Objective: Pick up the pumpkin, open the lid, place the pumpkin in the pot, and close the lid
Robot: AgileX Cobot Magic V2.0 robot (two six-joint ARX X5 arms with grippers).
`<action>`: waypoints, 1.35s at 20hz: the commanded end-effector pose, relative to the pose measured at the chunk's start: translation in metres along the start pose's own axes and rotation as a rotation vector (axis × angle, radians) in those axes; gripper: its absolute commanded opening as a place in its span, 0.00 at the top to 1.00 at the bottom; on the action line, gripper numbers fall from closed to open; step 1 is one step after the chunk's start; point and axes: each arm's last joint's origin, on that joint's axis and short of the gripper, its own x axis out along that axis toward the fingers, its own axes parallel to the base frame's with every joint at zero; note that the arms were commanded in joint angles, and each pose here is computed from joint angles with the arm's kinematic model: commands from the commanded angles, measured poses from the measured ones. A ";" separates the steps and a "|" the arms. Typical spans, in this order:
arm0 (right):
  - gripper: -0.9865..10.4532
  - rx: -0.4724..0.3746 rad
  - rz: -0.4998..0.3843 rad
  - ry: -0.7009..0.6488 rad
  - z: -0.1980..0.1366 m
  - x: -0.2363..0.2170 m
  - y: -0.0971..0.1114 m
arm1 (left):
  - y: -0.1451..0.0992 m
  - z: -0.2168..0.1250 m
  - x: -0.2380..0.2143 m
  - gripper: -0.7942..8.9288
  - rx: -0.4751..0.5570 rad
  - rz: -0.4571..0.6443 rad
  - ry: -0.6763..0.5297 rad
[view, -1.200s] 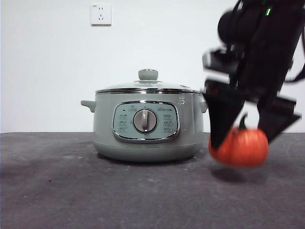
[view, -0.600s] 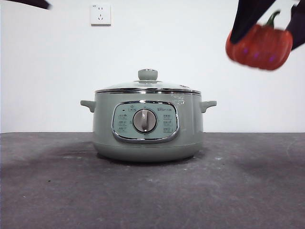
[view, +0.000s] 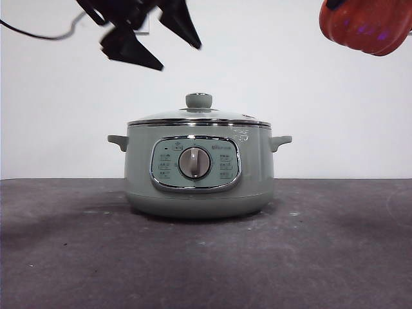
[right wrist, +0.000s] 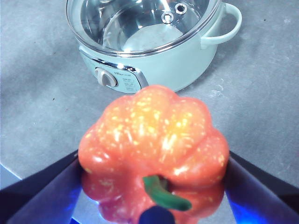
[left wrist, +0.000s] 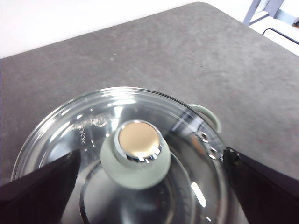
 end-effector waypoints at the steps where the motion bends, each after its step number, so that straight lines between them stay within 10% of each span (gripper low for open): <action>1: 0.93 0.010 0.003 -0.008 0.000 -0.002 0.001 | 0.001 -0.007 0.021 0.18 0.019 0.017 0.005; 18: 0.93 0.029 0.005 -0.026 -0.001 -0.007 0.001 | 0.001 -0.031 0.076 0.20 0.034 0.086 0.000; 22: 0.93 0.029 0.004 -0.026 -0.001 -0.007 0.001 | -0.002 -0.031 0.076 0.67 0.036 0.074 0.002; 27: 0.93 0.030 0.002 -0.026 -0.001 -0.007 0.001 | -0.002 -0.030 0.076 0.83 0.037 0.075 0.003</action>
